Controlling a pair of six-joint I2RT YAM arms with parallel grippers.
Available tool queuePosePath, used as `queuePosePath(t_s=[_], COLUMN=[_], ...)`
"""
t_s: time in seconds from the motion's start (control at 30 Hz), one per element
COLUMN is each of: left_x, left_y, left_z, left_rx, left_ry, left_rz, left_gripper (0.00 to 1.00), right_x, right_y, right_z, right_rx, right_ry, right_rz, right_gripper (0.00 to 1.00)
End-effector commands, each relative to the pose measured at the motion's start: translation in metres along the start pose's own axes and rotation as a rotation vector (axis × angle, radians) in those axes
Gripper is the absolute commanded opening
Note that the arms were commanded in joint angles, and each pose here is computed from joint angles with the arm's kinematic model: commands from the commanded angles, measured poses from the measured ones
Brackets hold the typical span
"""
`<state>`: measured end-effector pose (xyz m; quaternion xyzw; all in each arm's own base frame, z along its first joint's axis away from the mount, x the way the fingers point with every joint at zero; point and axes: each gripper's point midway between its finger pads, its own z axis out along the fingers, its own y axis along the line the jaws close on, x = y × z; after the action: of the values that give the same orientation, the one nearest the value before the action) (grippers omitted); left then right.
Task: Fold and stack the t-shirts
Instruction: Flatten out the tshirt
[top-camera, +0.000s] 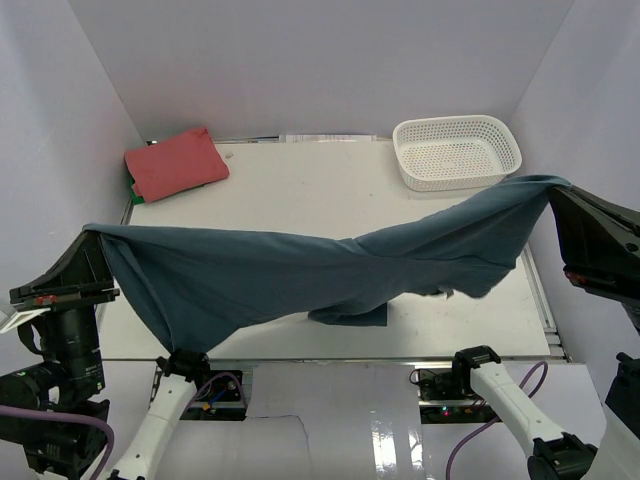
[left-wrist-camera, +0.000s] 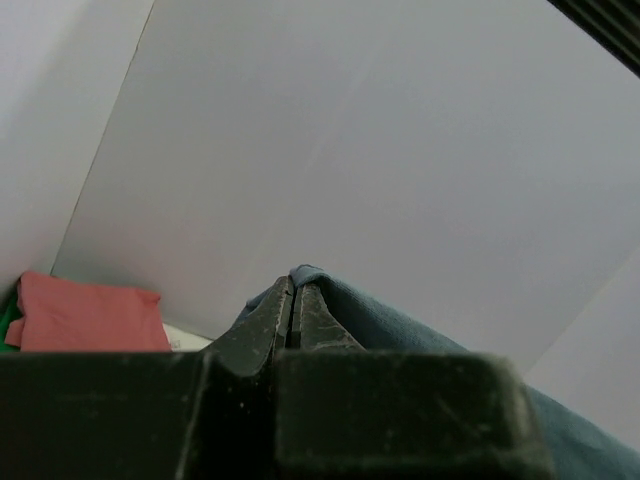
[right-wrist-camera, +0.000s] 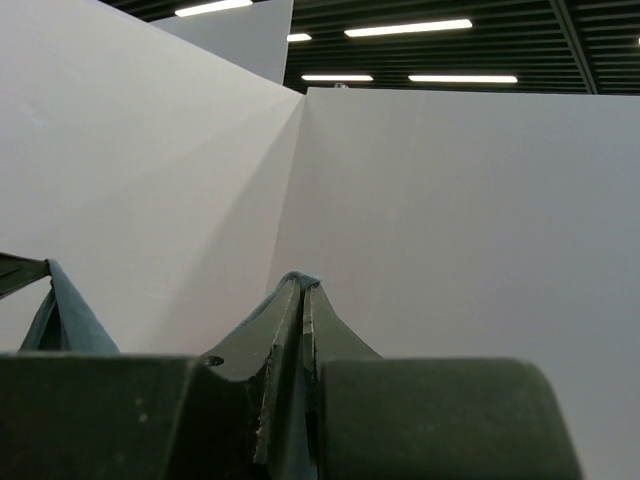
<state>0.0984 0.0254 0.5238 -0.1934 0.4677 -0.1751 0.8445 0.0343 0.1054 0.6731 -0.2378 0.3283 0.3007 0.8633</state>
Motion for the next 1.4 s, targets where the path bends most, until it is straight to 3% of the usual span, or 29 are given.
queuePosePath(t_s=[0.0, 0.23, 0.47, 0.73, 1.37], left_x=[0.001, 0.0, -0.026, -0.024, -0.071], left_y=[0.0, 0.002, -0.008, -0.007, -0.024], left_z=[-0.005, -0.01, -0.007, -0.009, -0.007], left_rx=[0.007, 0.001, 0.014, 0.016, 0.048], left_ry=[0.012, 0.01, -0.045, -0.043, -0.138], left_rz=[-0.019, -0.031, -0.046, -0.053, -0.062], left_gripper=[0.0, 0.0, 0.0, 0.0, 0.0], right_x=[-0.008, -0.052, -0.095, -0.151, -0.206], right_y=[0.002, 0.01, 0.019, 0.045, 0.066], right_z=[0.01, 0.01, 0.004, -0.029, -0.041], right_rx=[-0.029, -0.038, -0.038, -0.029, -0.063], right_ry=[-0.034, -0.123, -0.254, -0.397, -0.614], right_rz=[0.0, -0.097, -0.195, -0.331, -0.393], right_gripper=[0.08, 0.08, 0.08, 0.08, 0.08])
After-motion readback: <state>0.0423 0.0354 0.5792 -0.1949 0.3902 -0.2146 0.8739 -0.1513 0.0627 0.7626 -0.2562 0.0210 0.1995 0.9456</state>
